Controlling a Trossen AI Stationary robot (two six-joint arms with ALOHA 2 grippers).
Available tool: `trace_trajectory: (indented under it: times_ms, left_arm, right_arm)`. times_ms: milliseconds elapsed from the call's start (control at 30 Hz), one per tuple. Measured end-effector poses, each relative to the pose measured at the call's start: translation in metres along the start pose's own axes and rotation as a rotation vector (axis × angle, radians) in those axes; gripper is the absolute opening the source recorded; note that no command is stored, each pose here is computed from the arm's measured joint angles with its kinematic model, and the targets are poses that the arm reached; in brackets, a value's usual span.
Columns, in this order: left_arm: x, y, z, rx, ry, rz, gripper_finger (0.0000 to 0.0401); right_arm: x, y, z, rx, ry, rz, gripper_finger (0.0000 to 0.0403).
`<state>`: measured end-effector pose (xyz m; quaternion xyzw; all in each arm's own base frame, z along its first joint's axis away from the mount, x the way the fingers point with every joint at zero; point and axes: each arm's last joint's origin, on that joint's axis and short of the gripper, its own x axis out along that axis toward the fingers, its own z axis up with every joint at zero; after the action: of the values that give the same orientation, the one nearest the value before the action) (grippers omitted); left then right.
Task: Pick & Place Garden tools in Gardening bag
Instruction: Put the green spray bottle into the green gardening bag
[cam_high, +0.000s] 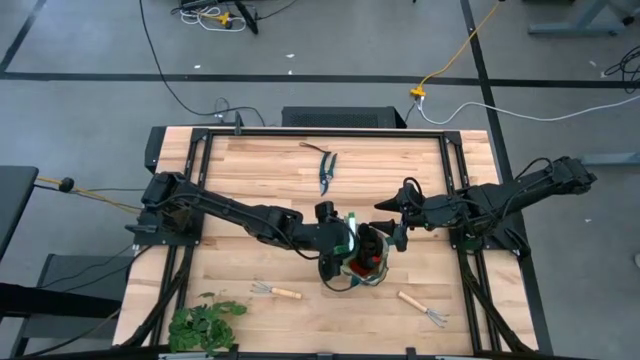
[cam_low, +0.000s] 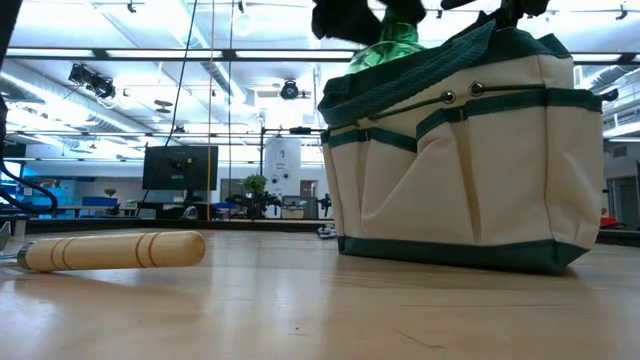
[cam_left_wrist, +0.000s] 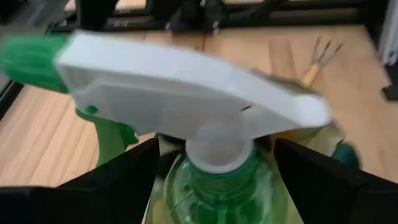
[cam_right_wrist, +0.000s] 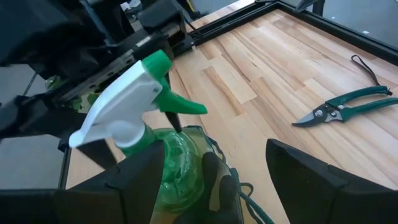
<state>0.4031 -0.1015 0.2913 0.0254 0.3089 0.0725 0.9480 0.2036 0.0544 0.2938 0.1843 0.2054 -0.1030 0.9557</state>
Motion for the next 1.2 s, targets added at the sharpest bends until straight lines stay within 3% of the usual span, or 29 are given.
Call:
trace_trajectory:
  times_ms: [333,633,833,1200]
  left_arm:
    - [-0.005,0.001,-0.003,0.011,0.042,-0.008,0.0328]
    - [-0.042,0.014,0.007,-0.012,0.029,0.045,0.0328]
    - [-0.053,0.017,0.008,-0.004,0.018,0.104,0.0328]
    - [-0.053,0.019,0.005,0.002,0.048,0.159,0.0328]
  right_arm:
    - [0.0,0.0,0.0,-0.002,0.0,0.0,0.0284]
    - [0.0,0.002,0.003,0.014,-0.026,0.02,0.0284]
    - [-0.003,0.017,0.01,0.013,-0.093,0.191,0.0274]
    - [0.015,0.045,0.007,0.005,-0.15,0.353,0.0201]
